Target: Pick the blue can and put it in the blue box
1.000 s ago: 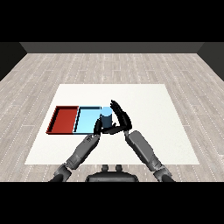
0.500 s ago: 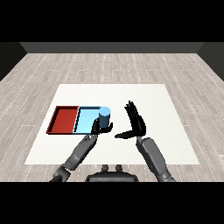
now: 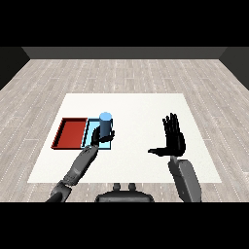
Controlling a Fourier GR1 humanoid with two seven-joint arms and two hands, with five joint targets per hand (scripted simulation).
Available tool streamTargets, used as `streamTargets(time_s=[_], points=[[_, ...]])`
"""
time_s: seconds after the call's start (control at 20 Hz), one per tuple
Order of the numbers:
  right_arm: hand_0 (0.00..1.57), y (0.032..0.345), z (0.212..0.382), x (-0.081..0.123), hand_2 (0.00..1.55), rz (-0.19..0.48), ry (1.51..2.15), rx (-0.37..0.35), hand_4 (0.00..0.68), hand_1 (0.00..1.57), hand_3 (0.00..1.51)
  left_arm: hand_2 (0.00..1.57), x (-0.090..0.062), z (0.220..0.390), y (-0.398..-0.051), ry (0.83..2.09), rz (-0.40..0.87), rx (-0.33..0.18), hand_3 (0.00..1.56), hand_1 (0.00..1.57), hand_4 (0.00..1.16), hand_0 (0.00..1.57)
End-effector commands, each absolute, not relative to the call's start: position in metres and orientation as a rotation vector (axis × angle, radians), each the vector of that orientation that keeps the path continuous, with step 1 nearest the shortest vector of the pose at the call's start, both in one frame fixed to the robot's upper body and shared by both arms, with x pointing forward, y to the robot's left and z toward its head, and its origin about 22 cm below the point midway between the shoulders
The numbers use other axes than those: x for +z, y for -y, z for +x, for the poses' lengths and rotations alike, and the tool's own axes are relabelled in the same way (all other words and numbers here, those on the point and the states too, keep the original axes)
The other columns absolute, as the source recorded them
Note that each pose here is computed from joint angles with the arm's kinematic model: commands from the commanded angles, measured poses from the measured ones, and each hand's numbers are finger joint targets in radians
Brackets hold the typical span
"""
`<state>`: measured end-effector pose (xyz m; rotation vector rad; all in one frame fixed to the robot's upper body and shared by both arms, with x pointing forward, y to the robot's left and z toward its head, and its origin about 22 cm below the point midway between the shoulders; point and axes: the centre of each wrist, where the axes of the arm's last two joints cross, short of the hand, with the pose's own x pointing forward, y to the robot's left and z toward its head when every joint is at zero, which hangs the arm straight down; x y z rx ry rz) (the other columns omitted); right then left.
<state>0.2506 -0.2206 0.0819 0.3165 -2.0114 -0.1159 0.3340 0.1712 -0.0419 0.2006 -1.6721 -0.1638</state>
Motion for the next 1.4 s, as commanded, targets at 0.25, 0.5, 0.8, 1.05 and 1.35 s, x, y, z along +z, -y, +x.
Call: streamTargets(time_s=[0.25, 0.5, 0.8, 1.05, 1.35], points=[[0.00, 0.231, 0.249, 0.076, 0.00, 0.218, 2.019, -0.168, 0.000, 0.00, 0.00, 1.57, -0.033, 0.365, -0.280, 1.429, 0.399, -0.041, 1.50, 1.57, 1.09, 1.57], [0.00, 0.241, 0.260, 0.061, 0.00, 0.194, 1.979, -0.140, 0.000, 0.00, 0.00, 1.57, -0.043, 0.376, -0.278, 1.304, 0.482, -0.108, 1.49, 1.57, 1.05, 1.57], [0.00, 0.249, 0.257, 0.040, 0.00, 0.209, 1.936, -0.213, 0.000, 0.00, 0.00, 1.48, -0.059, 0.371, -0.275, 1.107, 0.591, -0.163, 1.38, 1.55, 0.97, 1.55], [0.00, 0.249, 0.279, 0.050, 0.00, 0.196, 1.917, -0.209, 0.000, 0.00, 0.00, 1.30, -0.071, 0.367, -0.251, 0.984, 0.614, -0.267, 1.00, 1.38, 0.88, 1.38], [0.00, 0.270, 0.271, 0.047, 0.00, 0.233, 1.942, -0.225, 0.000, 0.00, 0.00, 1.43, -0.098, 0.343, -0.247, 0.868, 0.493, -0.231, 0.00, 1.57, 0.78, 1.57]])
